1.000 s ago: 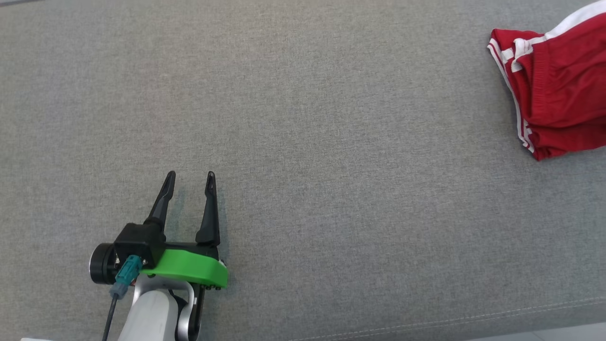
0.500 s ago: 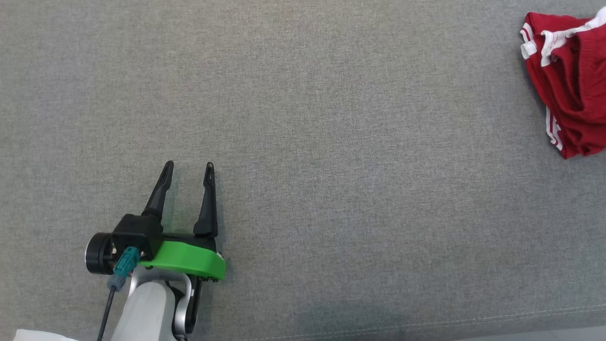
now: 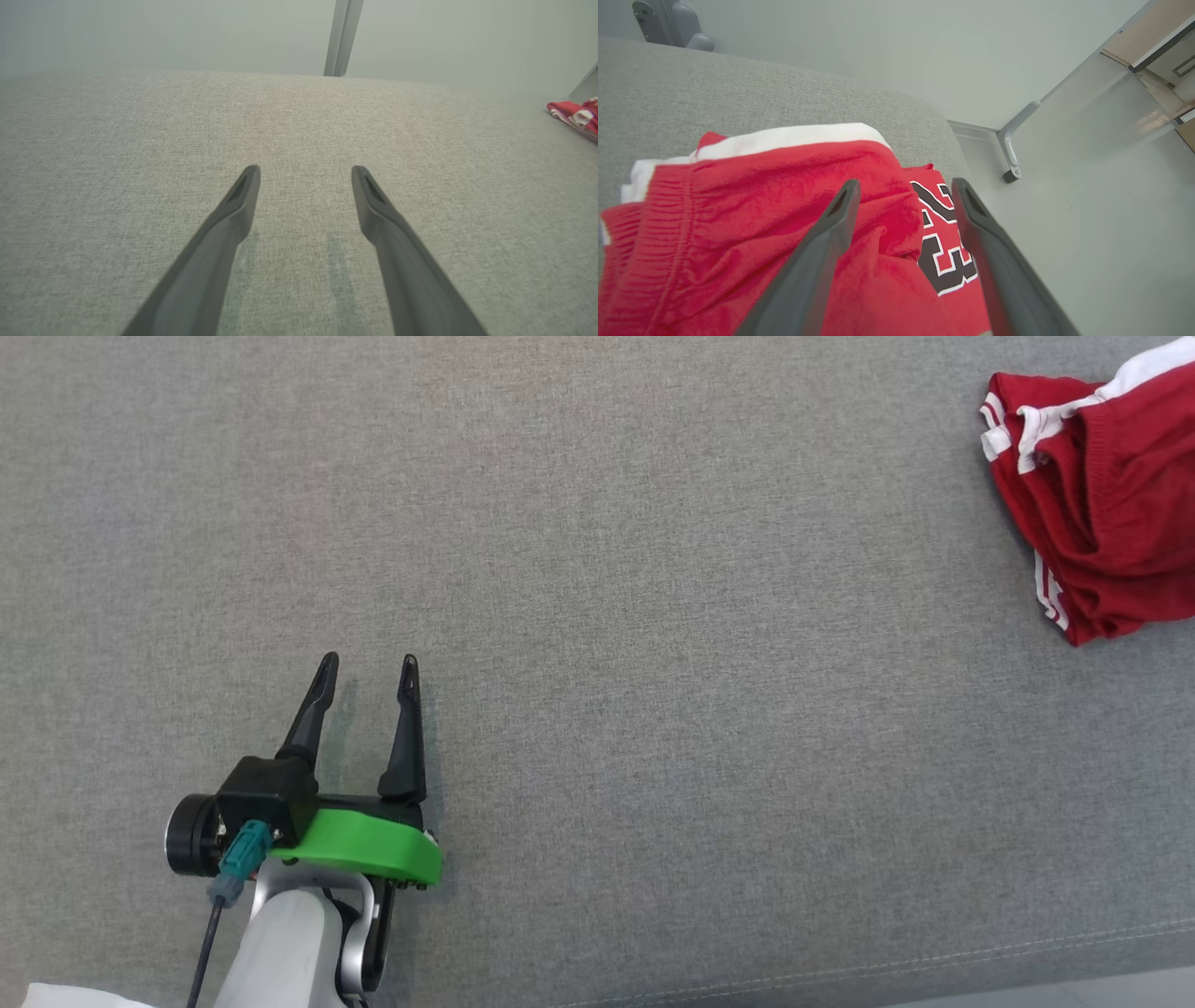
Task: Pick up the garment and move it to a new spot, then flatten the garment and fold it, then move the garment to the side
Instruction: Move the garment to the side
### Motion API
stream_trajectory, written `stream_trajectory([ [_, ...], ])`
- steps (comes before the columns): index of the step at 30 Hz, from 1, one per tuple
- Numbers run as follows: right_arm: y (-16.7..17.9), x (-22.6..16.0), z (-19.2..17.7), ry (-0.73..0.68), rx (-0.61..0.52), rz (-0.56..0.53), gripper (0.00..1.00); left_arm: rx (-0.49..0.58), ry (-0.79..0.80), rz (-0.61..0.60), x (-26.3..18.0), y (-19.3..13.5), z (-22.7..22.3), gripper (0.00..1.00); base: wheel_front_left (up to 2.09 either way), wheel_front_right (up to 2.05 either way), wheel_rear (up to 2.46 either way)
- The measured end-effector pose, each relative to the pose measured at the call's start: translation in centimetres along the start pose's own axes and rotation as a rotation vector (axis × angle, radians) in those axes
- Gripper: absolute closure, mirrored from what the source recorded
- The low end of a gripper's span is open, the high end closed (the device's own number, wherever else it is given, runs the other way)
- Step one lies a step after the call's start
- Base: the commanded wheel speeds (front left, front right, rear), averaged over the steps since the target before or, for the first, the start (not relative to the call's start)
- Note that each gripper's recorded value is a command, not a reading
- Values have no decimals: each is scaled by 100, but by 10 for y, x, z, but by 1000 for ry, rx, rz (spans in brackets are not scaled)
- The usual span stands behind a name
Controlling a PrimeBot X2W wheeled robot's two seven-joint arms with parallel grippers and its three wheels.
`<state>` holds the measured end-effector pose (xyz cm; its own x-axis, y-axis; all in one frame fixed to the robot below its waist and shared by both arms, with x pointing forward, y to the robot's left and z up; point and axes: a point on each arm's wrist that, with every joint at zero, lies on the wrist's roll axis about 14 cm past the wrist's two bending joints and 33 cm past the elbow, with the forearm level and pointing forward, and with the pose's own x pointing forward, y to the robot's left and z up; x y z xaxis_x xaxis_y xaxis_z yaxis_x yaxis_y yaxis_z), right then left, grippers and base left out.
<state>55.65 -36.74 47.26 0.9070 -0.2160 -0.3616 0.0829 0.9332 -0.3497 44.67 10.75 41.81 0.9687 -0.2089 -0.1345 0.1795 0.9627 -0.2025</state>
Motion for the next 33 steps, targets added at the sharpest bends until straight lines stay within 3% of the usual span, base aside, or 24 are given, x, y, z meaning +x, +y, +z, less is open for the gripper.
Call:
stream_trajectory([
  [17, 50, -59, 117, -416, 111, 141, 0, -14, -133, 76, -19, 7, 53, 0, 0, 0, 0],
  [26, 80, -103, 129, -535, 217, 217, 0, -26, -169, 109, -40, 11, 67, 0, 0, 0, 0],
  [33, 123, -139, 109, -573, 306, 288, 0, -27, -176, 152, -61, 22, 68, 0, 0, 0, 0],
])
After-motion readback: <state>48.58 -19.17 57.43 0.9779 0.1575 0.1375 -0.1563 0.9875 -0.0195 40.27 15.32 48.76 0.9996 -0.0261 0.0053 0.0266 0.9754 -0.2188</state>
